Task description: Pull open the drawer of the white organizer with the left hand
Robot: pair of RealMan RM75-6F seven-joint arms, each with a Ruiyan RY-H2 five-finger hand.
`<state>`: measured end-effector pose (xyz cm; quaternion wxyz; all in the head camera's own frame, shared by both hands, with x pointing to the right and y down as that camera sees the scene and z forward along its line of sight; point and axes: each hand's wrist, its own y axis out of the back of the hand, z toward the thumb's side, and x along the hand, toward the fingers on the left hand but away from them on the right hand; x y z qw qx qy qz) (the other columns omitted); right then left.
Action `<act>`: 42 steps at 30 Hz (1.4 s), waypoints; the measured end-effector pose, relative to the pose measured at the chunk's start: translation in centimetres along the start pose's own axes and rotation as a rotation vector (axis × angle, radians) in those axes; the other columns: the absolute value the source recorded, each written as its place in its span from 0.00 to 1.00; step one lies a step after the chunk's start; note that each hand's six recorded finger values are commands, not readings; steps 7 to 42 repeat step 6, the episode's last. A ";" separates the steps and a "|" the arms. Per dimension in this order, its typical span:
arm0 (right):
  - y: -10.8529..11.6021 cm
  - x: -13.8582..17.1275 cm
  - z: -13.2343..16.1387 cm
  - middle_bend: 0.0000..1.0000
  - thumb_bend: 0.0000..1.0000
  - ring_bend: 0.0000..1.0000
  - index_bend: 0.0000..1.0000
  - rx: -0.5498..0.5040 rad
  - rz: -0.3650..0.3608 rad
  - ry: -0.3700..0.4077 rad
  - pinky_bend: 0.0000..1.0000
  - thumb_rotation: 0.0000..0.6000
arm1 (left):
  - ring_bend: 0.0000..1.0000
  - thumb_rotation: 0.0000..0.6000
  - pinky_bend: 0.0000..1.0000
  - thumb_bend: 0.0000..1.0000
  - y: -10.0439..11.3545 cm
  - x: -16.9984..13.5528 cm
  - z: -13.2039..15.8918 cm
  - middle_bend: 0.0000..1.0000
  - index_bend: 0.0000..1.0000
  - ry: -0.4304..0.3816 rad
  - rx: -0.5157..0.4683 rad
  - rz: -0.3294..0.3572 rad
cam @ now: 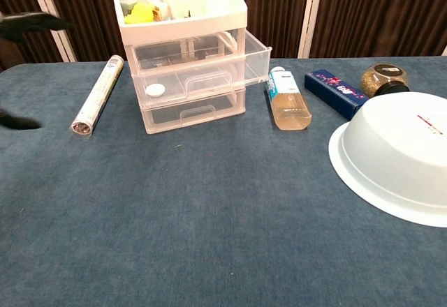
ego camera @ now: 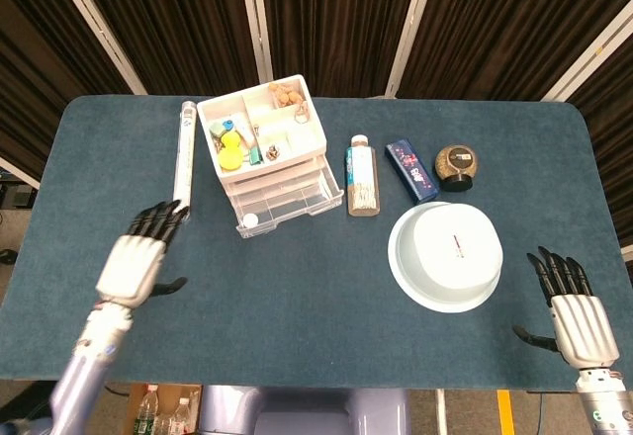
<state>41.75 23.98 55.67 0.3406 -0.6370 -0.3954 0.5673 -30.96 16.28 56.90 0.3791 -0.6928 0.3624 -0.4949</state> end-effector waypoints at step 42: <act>0.1 0.0 -0.1 0.00 0.11 0.00 0.00 0.008 -0.013 -0.013 0.00 1.00 | 0.00 1.00 0.05 0.06 0.5 -5.5 -6.0 0.00 0.02 0.081 0.036 0.045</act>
